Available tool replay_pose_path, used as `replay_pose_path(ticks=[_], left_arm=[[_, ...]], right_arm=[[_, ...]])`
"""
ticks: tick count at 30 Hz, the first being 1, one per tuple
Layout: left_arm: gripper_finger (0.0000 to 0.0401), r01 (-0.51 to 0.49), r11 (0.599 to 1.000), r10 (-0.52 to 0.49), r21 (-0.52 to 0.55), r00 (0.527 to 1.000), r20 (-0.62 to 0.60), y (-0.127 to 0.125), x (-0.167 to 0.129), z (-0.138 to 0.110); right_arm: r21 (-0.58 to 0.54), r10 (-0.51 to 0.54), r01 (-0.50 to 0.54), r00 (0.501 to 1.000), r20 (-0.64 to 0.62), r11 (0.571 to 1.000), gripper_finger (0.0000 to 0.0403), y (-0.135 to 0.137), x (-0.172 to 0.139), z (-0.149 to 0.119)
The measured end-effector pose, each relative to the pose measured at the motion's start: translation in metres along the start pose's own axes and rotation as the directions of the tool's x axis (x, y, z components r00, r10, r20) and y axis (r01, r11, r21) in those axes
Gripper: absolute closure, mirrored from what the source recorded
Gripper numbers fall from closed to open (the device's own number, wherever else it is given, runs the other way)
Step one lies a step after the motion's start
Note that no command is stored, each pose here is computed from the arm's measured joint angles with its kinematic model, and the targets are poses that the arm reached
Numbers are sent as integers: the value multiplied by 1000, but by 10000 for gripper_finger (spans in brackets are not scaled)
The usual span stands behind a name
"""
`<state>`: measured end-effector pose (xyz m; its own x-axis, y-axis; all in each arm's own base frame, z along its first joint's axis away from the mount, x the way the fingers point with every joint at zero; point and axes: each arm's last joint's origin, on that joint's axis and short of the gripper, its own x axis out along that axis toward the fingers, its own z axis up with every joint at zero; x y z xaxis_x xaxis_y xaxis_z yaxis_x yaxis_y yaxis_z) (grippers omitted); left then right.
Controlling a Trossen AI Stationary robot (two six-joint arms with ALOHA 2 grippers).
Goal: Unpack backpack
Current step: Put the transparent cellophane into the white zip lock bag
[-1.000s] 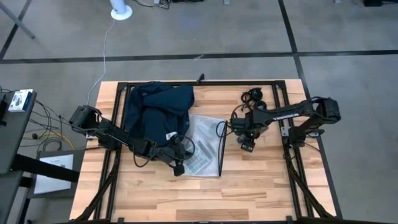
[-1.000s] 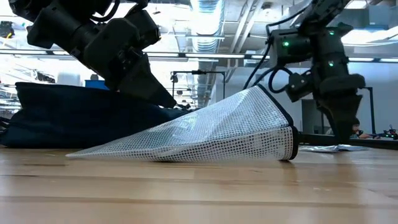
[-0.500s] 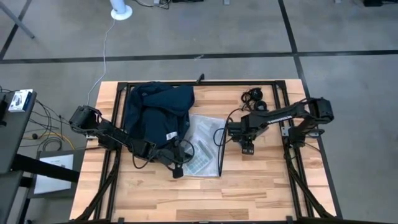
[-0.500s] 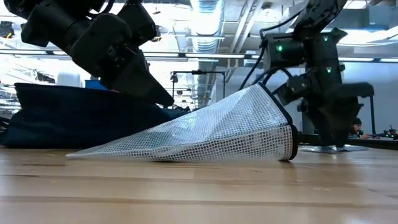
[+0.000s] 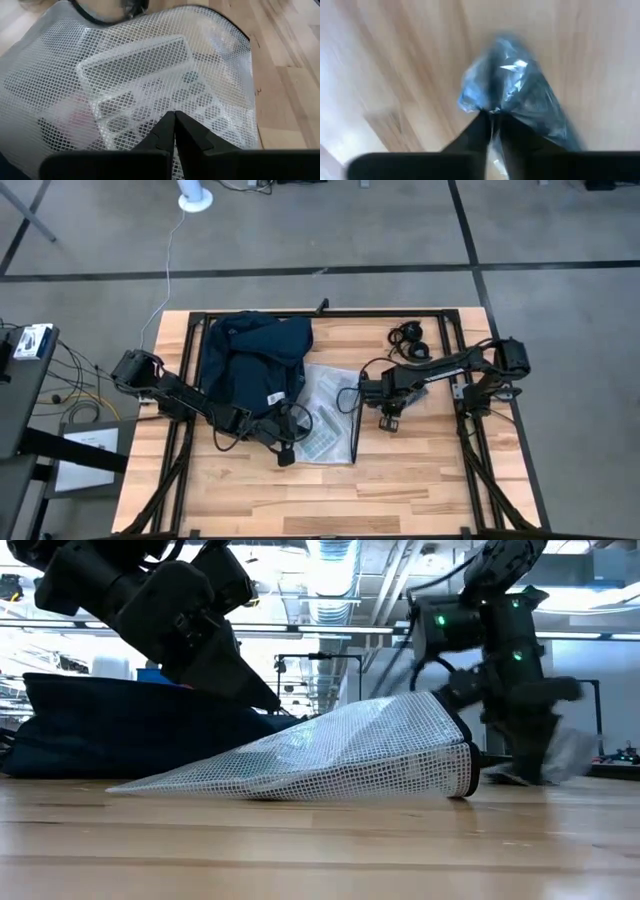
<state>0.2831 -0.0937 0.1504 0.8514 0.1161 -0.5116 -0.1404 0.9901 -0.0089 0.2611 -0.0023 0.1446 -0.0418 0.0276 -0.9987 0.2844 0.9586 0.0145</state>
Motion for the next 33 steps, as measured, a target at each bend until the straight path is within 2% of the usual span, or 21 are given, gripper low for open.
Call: replay_pose_path(ticks=[5,8,10,12,16,19,23,27,29,33], left_arm=[[401,0,1000,0,-16,1000,0,0,0,0],[401,-1,1000,1,-23,1000,0,0,0,0],[401,0,1000,0,-24,1000,1,0,0,0],[401,0,1000,0,-25,1000,2,0,0,0],[401,0,1000,0,-24,1000,2,0,0,0],[401,0,1000,0,-24,1000,1,0,0,0],[401,0,1000,0,-24,1000,2,0,0,0],[401,0,999,0,-45,1000,3,0,0,0],[401,0,999,0,-49,1000,3,0,0,0],[401,0,997,0,-71,1000,1,0,0,0]], right_arm=[[181,43,-73,986,164,981,400,10,-40,-3],[200,63,-109,973,223,974,401,19,-54,-12],[122,82,-115,965,250,986,402,31,-57,-16],[-8,109,-111,956,272,994,402,47,-55,-18],[-237,122,-45,940,318,970,402,78,-40,-14],[-396,94,54,934,345,917,402,100,-33,-12],[-598,28,192,940,339,778,403,126,-35,-18],[-688,-30,312,921,389,656,403,142,-42,-21],[-674,-80,379,899,431,633,403,147,-45,-21],[-637,-149,453,869,473,624,403,147,-52,-21]])
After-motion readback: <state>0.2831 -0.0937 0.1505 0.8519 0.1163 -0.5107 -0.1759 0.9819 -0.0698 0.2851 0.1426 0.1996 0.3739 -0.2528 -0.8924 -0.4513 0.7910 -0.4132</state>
